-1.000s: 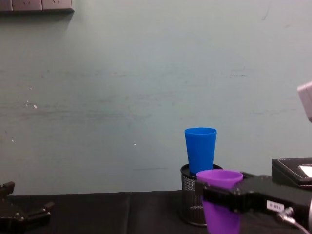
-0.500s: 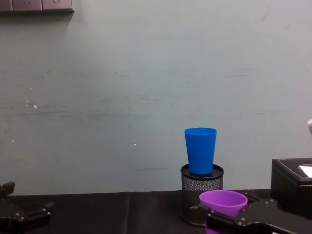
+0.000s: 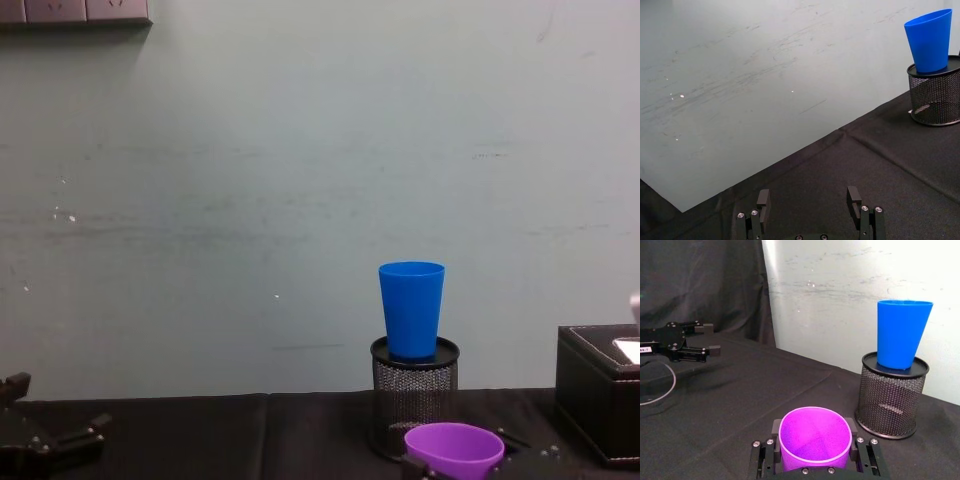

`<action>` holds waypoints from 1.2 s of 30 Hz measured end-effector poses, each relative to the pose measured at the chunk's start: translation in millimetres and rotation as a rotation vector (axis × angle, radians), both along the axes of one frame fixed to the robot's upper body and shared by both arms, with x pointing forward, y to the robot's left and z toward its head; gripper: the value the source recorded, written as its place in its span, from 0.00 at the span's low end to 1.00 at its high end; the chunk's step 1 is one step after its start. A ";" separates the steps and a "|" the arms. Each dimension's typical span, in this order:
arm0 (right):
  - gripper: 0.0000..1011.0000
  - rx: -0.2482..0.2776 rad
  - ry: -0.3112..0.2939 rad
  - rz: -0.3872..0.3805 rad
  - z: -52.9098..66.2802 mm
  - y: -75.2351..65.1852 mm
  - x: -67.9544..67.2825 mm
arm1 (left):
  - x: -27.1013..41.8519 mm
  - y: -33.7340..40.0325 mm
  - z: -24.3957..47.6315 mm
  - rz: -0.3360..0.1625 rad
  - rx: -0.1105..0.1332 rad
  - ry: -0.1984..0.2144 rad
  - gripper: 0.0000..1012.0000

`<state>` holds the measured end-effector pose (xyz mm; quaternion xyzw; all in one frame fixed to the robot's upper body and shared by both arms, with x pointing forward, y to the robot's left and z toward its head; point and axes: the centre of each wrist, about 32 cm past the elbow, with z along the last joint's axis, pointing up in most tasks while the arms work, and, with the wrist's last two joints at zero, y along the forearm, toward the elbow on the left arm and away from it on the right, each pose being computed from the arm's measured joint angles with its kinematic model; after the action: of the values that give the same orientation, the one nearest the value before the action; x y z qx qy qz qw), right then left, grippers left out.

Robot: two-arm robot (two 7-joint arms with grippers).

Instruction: Pick up one cup with a gripper and tap it against the other cup.

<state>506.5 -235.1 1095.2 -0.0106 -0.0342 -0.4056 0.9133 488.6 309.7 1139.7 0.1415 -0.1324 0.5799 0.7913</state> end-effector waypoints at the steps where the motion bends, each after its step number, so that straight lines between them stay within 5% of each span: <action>1: 0.73 0.001 0.001 0.000 -1.0 0.2 -0.2 | 0.0 0.0 0.0 0.000 0.000 0.000 0.99; 24: 0.73 0.021 -0.005 -0.006 -10.4 -1.2 -3.0 | 0.0 0.0 0.0 0.000 0.000 0.000 0.99; 36: 0.99 0.020 -0.006 -0.005 -10.2 -1.1 -2.7 | 0.0 0.0 0.0 0.000 0.000 0.000 0.99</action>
<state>503.7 -236.1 1085.0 -0.0003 -0.0326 -0.4084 0.9122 488.6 309.7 1139.8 0.1415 -0.1324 0.5799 0.7913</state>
